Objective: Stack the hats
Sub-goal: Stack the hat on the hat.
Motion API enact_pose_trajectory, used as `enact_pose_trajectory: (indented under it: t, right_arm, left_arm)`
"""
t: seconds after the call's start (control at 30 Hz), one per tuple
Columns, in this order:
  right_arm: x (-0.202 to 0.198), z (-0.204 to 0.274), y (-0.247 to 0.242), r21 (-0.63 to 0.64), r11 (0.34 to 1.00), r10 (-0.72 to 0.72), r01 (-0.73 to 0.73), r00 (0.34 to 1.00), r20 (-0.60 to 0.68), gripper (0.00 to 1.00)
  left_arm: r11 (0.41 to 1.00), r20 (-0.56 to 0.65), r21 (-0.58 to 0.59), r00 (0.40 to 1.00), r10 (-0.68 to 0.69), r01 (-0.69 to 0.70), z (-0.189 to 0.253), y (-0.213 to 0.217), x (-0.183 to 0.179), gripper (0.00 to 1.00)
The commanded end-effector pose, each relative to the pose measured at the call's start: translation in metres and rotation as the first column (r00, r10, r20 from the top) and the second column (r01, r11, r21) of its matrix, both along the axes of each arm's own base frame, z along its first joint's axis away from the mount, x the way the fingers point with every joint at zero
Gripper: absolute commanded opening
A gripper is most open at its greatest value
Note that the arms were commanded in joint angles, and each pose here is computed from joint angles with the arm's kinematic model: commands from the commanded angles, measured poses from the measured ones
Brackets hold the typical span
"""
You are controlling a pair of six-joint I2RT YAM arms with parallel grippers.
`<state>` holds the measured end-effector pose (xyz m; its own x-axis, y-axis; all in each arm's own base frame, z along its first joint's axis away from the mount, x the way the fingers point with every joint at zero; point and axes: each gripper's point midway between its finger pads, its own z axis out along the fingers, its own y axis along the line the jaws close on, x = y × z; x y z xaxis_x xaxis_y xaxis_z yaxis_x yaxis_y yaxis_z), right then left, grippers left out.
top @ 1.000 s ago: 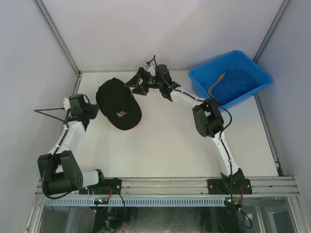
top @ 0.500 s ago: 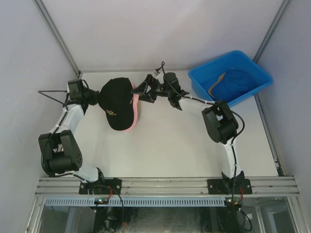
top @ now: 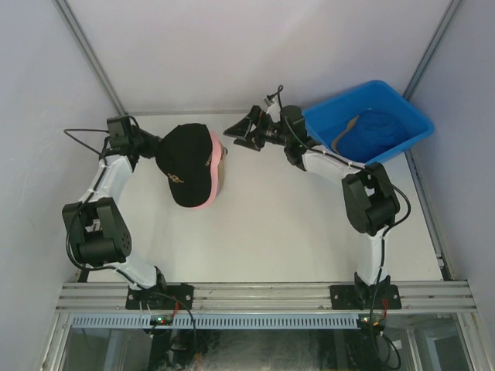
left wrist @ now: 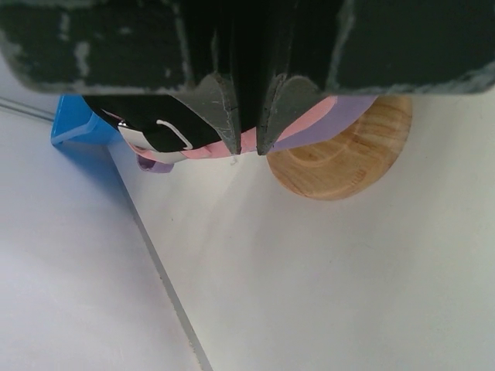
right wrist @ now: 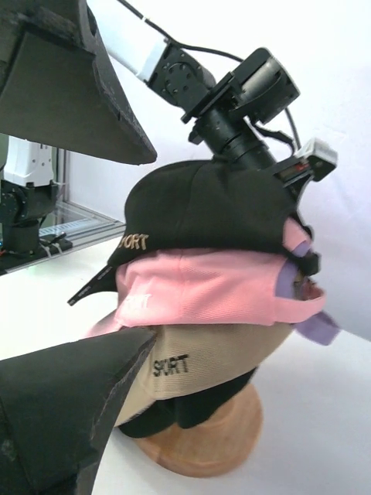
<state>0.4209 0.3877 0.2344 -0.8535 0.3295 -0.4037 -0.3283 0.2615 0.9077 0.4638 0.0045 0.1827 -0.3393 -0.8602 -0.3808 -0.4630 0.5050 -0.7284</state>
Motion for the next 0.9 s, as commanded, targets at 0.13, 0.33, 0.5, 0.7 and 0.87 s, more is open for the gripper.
enact_pose_trajectory:
  t: [0.13, 0.33, 0.5, 0.7, 0.87]
  right_arm:
    - [0.008, 0.08, 0.011, 0.077, 0.991, 0.094, -0.111, 0.976, 0.196, 0.85]
    - [0.006, 0.078, 0.027, 0.077, 0.982, 0.158, -0.174, 0.971, 0.18, 0.84]
    - [0.005, 0.067, 0.029, 0.062, 0.98, 0.179, -0.19, 0.971, 0.158, 0.83]
    - [0.003, 0.057, 0.028, 0.049, 0.978, 0.194, -0.202, 0.971, 0.139, 0.82]
    - [0.0, 0.049, 0.023, 0.043, 0.979, 0.191, -0.197, 0.974, 0.121, 0.82]
  left_arm:
    - [0.995, 0.11, 0.024, 0.989, -0.099, 0.097, 0.045, -0.014, 0.011, 0.18]
    - [0.981, 0.132, -0.009, 0.973, -0.191, 0.193, 0.048, -0.038, 0.022, 0.17]
    - [0.962, 0.144, -0.016, 0.953, -0.268, 0.273, 0.053, -0.063, 0.03, 0.16]
    - [0.94, 0.138, -0.012, 0.931, -0.337, 0.342, 0.057, -0.085, 0.036, 0.16]
    - [0.936, 0.139, -0.009, 0.928, -0.346, 0.351, 0.059, -0.09, 0.035, 0.15]
